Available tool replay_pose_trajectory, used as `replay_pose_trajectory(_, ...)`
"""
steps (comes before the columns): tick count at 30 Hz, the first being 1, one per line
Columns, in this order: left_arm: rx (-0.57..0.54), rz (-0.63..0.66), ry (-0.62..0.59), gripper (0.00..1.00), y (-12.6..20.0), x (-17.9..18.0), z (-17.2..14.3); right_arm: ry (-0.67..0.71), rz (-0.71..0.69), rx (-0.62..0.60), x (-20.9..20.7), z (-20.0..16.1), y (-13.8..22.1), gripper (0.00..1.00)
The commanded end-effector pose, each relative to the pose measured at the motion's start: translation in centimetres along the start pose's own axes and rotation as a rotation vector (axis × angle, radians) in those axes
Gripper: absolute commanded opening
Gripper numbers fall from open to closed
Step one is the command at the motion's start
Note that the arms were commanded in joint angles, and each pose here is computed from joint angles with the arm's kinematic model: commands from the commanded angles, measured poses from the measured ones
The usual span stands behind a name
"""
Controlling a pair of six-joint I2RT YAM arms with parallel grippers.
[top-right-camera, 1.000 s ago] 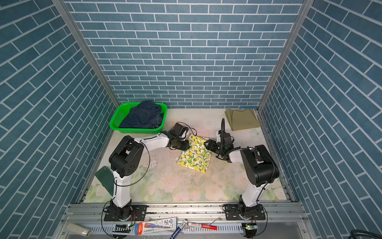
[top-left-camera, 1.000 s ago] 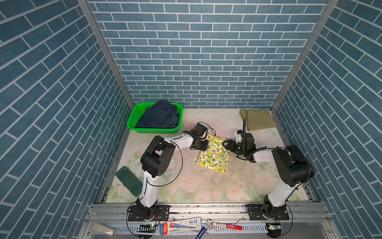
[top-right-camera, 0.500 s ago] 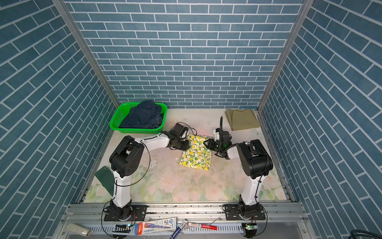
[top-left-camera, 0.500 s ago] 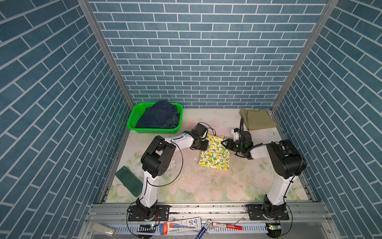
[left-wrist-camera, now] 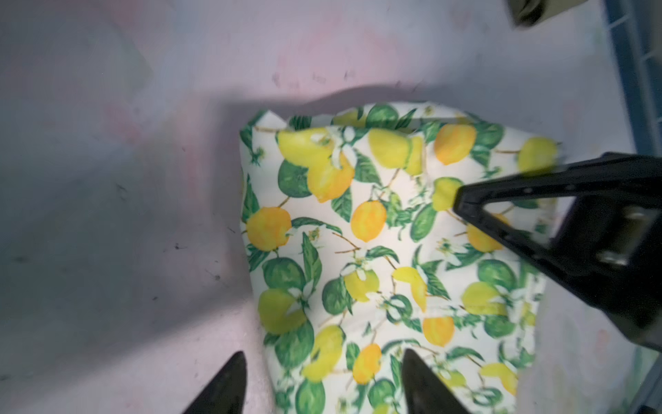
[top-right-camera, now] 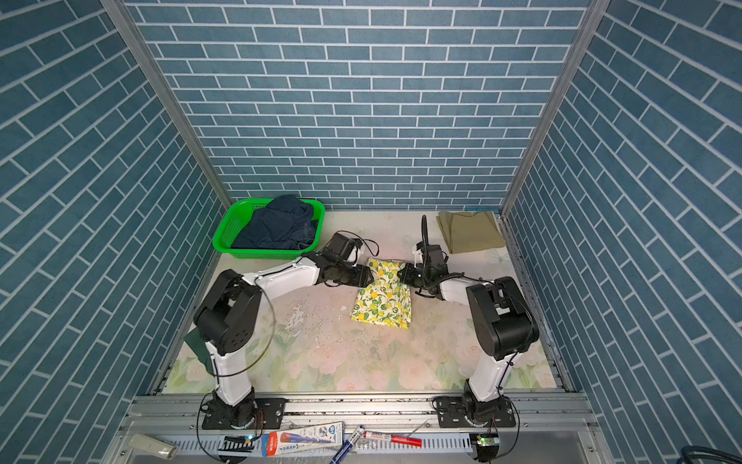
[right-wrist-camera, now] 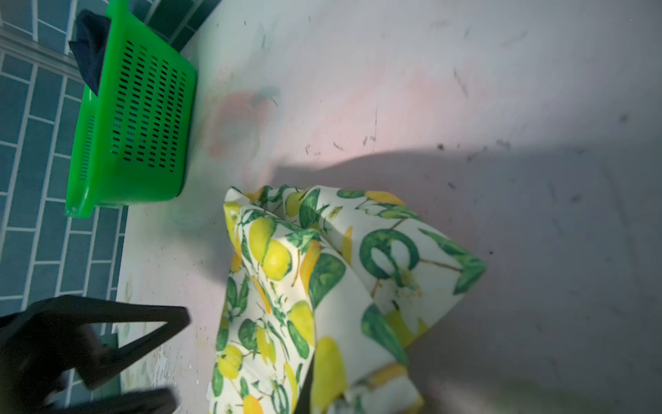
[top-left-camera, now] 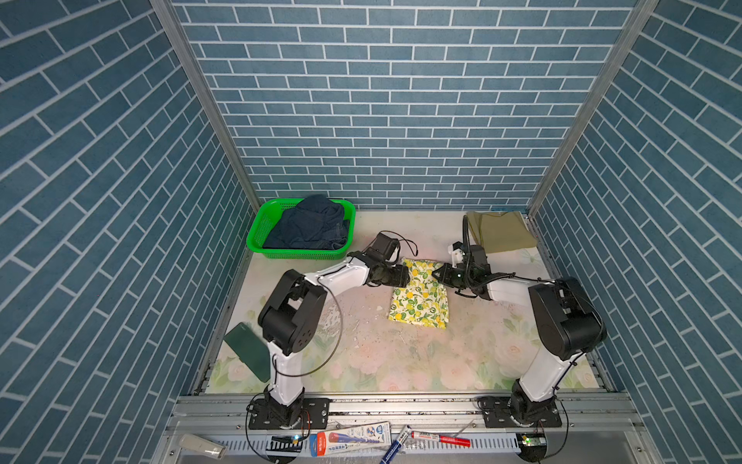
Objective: Fold and stack skirts
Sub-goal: Pick up the skirt from the center of the table, then place the skirt on the skirt.
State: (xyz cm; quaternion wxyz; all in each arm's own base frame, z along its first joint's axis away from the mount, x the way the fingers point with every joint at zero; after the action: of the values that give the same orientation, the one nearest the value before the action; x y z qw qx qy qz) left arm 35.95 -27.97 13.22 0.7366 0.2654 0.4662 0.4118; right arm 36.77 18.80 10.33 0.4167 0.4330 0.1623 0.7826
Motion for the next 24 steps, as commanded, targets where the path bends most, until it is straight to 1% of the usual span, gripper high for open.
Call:
replay_pose_trajectory(1,-0.149,-0.083,0.055,0.85,5.0,-1.1,2.5,0.066,-0.106,-0.116,1.2,4.0,2.7,0.00)
replay_pose_trajectory(4,-0.198,-0.107,0.103,0.90,7.6,-0.7,2.5,0.097,-0.178,-0.183,1.6,6.4,4.3,0.00)
replay_pose_trajectory(6,-0.210,-0.115,0.129,0.90,9.0,-0.3,2.5,0.112,-0.219,-0.220,1.8,8.0,5.1,0.00)
replay_pose_trajectory(11,-0.213,-0.106,0.115,0.90,11.6,-0.1,1.7,0.118,-0.325,-0.297,1.4,12.4,6.3,0.00)
replay_pose_trajectory(15,-0.218,-0.111,0.107,0.90,12.3,0.0,0.9,0.111,-0.369,-0.349,0.5,15.4,6.6,0.00)
replay_pose_trajectory(20,-0.205,-0.112,0.108,0.89,11.5,0.6,0.1,0.075,-0.414,-0.442,-1.5,19.5,7.5,0.00)
replay_pose_trajectory(24,-0.195,-0.129,0.115,0.88,10.8,0.6,0.0,0.035,-0.449,-0.523,-3.2,22.9,8.2,0.00)
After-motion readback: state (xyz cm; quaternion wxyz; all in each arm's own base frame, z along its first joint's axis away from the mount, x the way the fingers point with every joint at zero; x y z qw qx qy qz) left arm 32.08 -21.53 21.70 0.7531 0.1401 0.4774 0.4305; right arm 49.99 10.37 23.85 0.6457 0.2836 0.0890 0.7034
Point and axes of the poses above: each gripper's point midway between its finger pads, its own y axis back along the fingers, its own x axis along the line the jaws close on, z = x × y, the point moved 5 cm from there along y, back along the fingers, and after that the axes turned 8 degrees about y, right-handed, at the moved point
